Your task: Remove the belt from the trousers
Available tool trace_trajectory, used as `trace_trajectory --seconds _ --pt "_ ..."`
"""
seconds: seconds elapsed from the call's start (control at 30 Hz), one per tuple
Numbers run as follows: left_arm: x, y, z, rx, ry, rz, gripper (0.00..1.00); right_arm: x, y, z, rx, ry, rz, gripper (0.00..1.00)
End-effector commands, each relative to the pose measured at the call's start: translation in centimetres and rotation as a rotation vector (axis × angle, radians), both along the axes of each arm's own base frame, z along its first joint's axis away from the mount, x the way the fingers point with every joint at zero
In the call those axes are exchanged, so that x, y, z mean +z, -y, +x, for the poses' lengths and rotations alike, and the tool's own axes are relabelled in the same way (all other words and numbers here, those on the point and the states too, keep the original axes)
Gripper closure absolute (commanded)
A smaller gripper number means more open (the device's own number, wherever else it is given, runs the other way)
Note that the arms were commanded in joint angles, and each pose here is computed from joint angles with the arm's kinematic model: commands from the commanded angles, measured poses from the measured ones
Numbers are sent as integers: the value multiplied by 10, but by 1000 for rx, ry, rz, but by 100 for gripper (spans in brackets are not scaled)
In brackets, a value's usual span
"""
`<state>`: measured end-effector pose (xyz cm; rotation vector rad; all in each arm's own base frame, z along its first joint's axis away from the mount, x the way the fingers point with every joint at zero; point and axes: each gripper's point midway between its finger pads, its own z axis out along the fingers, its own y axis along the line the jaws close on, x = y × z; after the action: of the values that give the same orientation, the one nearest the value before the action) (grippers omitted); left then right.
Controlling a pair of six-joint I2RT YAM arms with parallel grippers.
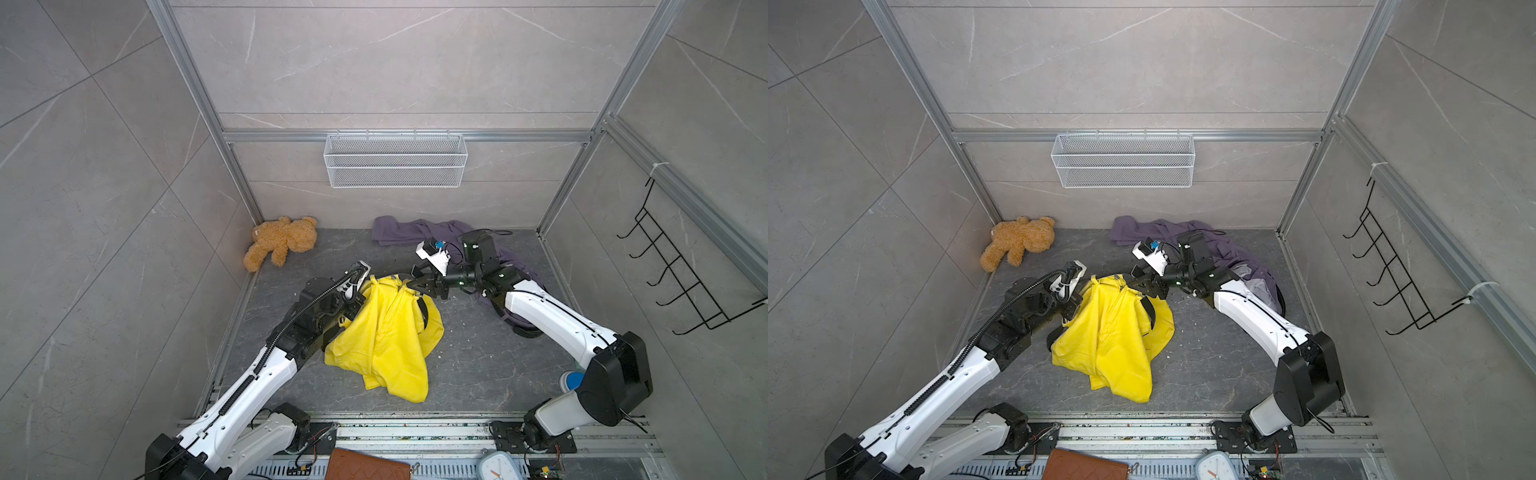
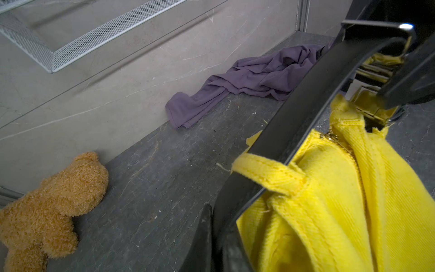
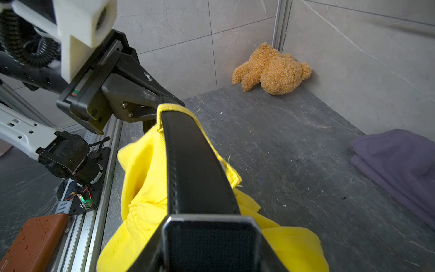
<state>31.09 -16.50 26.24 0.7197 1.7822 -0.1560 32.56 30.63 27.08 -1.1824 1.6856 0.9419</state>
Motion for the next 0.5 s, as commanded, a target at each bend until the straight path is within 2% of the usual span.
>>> trace_trajectory --seconds 0.0,0.13,0.47 --pt "8 -76 15 362 10 -67 100 17 40 28 -179 18 12 86" --pt "7 -86 13 401 11 -134 100 19 44 30 -201 12 35 87" --pt "0 -114 11 517 2 -218 100 16 52 34 -226 -3 42 89"
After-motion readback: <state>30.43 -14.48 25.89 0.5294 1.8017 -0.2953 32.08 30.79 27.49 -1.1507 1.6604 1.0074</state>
